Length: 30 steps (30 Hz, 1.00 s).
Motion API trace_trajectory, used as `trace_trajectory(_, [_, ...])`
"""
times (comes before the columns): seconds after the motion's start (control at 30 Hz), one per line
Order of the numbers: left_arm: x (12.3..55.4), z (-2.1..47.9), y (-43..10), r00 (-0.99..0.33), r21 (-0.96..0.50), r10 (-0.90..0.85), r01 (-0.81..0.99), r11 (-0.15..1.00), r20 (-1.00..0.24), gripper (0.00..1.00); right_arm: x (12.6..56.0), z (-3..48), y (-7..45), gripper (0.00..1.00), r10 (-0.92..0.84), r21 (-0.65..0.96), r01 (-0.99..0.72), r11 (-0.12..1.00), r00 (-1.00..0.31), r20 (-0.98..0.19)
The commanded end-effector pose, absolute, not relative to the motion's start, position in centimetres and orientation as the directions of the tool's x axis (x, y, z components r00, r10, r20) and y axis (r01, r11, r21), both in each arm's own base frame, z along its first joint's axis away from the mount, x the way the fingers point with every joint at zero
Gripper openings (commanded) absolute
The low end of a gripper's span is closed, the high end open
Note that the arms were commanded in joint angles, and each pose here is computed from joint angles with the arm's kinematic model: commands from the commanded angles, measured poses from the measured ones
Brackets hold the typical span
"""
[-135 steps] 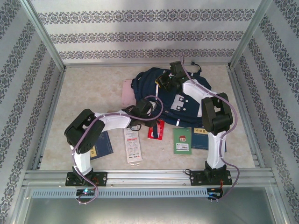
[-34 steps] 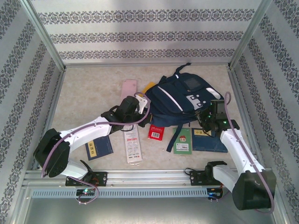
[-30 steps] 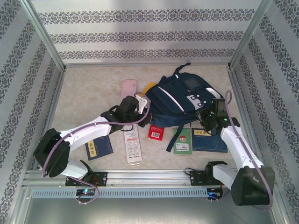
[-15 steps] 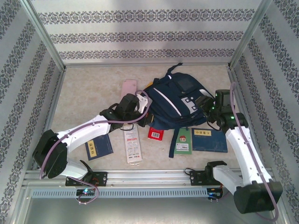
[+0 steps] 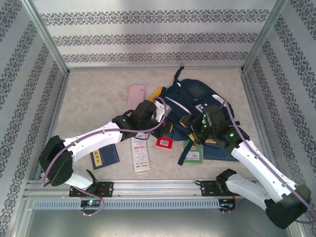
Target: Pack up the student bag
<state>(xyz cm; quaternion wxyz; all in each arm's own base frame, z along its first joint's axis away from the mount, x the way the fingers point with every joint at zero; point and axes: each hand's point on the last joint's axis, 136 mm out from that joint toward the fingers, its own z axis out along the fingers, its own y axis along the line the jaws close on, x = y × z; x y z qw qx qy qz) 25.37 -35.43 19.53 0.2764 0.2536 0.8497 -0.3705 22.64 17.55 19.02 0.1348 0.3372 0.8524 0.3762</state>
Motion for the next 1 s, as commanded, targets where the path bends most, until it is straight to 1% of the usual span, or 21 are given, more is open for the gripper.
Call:
trace_trajectory(0.0, [25.0, 23.6, -37.5, -0.670, -0.506, 0.184, 0.687, 0.522, -0.719, 0.00, 23.9, 18.7, 17.6, 0.73, 0.733, 0.740, 0.515, 0.432, -0.679, 0.045])
trace_trajectory(0.1, [24.5, 23.8, -37.8, -0.664, -0.506, 0.188, 0.696, 0.510, -0.724, 0.00, 24.6, 18.0, 17.0, 0.73, 0.765, 0.726, 0.534, 0.434, -0.644, 0.015])
trace_trajectory(0.33, [23.5, 24.1, -38.5, -0.653, -0.503, 0.207, 0.715, 0.485, -0.729, 0.00, 25.7, 16.2, 17.5, 0.71, 0.793, 0.689, 0.584, 0.429, -0.609, 0.023])
trace_trajectory(0.43, [23.1, 24.1, -38.8, -0.645, -0.497, 0.220, 0.726, 0.476, -0.732, 0.00, 25.9, 16.1, 17.0, 0.67, 0.802, 0.660, 0.590, 0.465, -0.597, -0.031])
trace_trajectory(0.53, [23.0, 24.1, -38.8, -0.641, -0.490, 0.223, 0.728, 0.479, -0.734, 0.00, 25.7, 15.7, 15.7, 0.57, 0.822, 0.631, 0.609, 0.481, -0.563, -0.083])
trace_trajectory(0.63, [22.9, 24.1, -38.9, -0.640, -0.493, 0.221, 0.730, 0.473, -0.736, 0.00, 25.6, 15.7, 14.4, 0.42, 0.847, 0.638, 0.614, 0.465, -0.519, -0.119])
trace_trajectory(0.73, [22.6, 24.0, -39.1, -0.637, -0.496, 0.224, 0.736, 0.460, -0.738, 0.00, 25.8, 15.7, 13.6, 0.30, 0.855, 0.642, 0.613, 0.461, -0.501, -0.136])
trace_trajectory(0.97, [21.7, 22.8, -39.4, -0.639, -0.494, 0.256, 0.742, 0.453, -0.725, 0.00, 25.6, 15.7, 11.5, 0.08, 0.867, 0.604, 0.645, 0.469, -0.468, -0.173])
